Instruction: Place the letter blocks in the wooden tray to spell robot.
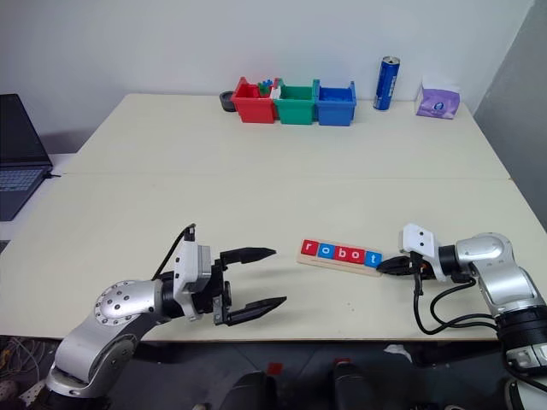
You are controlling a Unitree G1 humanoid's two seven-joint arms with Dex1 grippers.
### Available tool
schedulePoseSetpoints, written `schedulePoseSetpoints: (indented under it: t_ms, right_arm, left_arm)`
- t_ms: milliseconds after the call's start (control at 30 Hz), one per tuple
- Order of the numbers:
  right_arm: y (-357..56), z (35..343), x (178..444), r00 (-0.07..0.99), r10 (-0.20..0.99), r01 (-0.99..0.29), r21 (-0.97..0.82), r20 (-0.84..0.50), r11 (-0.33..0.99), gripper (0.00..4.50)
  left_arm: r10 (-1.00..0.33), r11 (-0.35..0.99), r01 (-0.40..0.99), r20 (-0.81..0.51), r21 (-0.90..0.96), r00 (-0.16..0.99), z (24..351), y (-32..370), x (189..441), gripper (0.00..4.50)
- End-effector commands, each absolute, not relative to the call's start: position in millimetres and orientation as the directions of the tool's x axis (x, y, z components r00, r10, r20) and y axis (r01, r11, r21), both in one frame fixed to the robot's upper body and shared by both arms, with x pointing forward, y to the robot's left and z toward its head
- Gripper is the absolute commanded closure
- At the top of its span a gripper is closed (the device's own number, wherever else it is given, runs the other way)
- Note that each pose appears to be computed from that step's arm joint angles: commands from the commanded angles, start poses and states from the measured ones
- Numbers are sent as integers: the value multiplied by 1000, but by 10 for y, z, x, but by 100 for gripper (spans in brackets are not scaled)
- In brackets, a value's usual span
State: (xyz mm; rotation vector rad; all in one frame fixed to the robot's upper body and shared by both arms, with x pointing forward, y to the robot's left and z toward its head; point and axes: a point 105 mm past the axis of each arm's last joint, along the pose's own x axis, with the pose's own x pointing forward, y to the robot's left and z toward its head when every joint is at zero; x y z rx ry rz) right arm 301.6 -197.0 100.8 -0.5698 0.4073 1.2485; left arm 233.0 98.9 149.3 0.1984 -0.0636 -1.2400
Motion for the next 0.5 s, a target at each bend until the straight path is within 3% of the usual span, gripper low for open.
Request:
schedulePoseSetpoints:
  t_ms: [33, 500]
  right_arm:
    - [-1993, 1087, 2992, 274, 767, -961, -203, -580, 190, 446]
    - [-1968, 1041, 3060, 300, 756, -951, -241, -581, 192, 446]
  left_arm:
    - [-952, 291, 931, -37, 219, 305, 1597, 974, 2267, 0]
    - [-953, 287, 932, -38, 222, 302, 1603, 970, 2279, 0]
